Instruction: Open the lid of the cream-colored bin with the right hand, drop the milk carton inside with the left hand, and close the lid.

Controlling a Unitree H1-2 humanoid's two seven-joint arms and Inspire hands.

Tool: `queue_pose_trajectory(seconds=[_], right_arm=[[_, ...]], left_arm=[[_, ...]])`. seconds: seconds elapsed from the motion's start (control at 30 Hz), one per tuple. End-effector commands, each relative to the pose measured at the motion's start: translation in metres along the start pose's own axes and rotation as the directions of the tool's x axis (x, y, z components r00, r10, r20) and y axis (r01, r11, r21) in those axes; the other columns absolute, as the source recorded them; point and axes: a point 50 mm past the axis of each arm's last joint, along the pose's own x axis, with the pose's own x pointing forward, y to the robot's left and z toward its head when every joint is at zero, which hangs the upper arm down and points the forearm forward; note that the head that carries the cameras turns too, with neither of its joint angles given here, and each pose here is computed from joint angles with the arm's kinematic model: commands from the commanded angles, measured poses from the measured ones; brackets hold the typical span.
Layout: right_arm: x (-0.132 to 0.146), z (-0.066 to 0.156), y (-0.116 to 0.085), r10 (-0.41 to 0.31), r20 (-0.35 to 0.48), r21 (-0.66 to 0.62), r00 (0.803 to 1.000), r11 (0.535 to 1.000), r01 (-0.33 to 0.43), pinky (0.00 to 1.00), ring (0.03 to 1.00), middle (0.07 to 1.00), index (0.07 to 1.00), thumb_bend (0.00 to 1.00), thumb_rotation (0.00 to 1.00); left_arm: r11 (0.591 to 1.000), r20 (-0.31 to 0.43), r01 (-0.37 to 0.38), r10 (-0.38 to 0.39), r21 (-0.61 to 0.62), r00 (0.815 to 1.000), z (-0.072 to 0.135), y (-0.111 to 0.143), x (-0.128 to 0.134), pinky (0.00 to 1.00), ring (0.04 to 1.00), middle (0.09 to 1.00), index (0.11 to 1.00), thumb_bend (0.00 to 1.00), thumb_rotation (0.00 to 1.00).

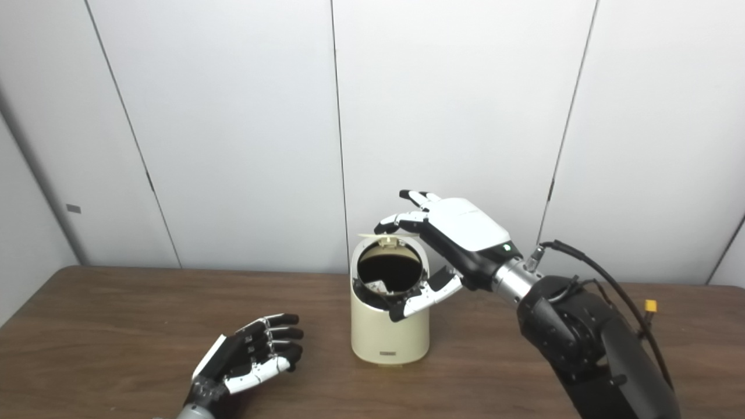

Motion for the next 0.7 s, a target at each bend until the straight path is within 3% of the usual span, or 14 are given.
queue_pose_trajectory(seconds=[0.0, 0.67], right_arm=[[-0.001, 0.001, -0.023, -0.059, 0.04, -0.059, 0.997, 0.996, 0.062, 0.99, 0.988, 0.767, 0.765, 0.89, 0.52], [-0.024, 0.006, 0.014, 0.007, 0.053, -0.055, 0.999, 0.998, -0.004, 1.0, 0.969, 0.767, 0.775, 0.87, 0.49]], left_arm=[[1.0, 0.078, 0.003, -0.004, 0.018, 0.997, 0.017, 0.001, 0.009, 0.52, 0.633, 0.688, 0.761, 0.67, 0.13], [1.0, 0.083, -0.006, 0.005, 0.011, 0.997, 0.019, 0.004, 0.009, 0.48, 0.621, 0.682, 0.763, 0.67, 0.13]])
